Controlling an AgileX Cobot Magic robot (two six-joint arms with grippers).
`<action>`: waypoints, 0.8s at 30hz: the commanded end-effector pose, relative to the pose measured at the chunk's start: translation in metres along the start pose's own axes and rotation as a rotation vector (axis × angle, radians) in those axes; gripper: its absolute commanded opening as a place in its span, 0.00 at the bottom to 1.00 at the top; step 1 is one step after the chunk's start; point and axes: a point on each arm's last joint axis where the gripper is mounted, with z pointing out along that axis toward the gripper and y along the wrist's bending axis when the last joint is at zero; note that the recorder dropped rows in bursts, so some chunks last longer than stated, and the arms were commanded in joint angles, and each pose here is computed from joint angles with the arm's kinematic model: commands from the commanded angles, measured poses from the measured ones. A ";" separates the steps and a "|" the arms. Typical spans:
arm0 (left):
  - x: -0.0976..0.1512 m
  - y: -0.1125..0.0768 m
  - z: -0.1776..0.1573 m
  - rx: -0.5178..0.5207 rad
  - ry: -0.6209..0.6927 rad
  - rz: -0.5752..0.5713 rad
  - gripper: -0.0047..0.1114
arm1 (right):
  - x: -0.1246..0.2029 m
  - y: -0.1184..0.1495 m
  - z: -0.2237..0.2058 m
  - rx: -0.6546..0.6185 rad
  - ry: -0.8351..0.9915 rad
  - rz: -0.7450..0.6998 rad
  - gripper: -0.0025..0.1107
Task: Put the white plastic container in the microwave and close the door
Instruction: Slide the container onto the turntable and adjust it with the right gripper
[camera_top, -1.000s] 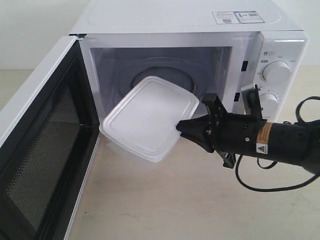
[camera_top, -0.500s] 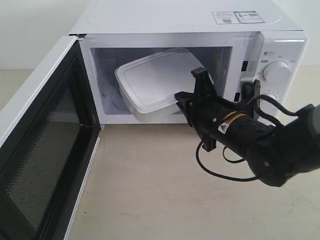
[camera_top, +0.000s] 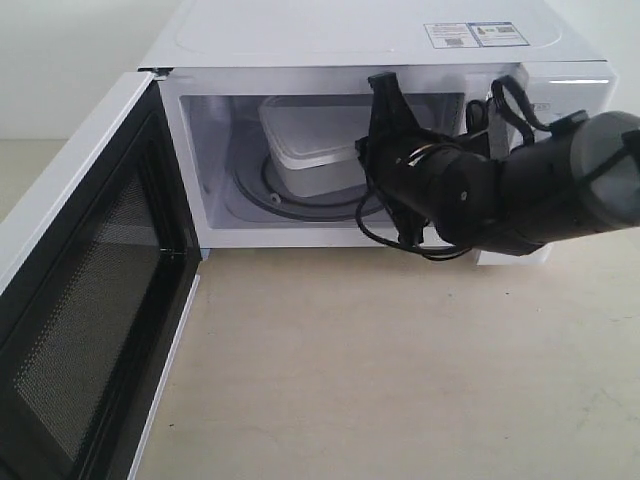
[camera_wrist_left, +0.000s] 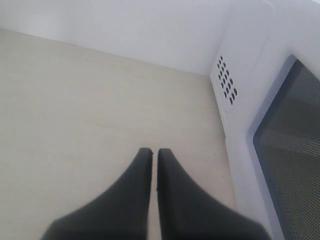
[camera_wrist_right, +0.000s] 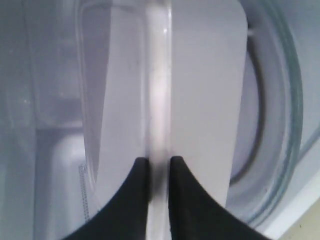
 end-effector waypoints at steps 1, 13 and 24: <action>0.000 0.000 0.000 0.001 -0.005 0.000 0.08 | -0.005 0.011 0.002 0.002 -0.060 -0.011 0.02; 0.000 0.000 0.000 0.001 -0.005 0.000 0.08 | 0.002 0.010 0.022 -0.007 -0.046 -0.047 0.02; 0.000 0.000 0.000 0.001 -0.005 0.000 0.08 | 0.006 0.007 0.027 0.004 -0.025 -0.054 0.38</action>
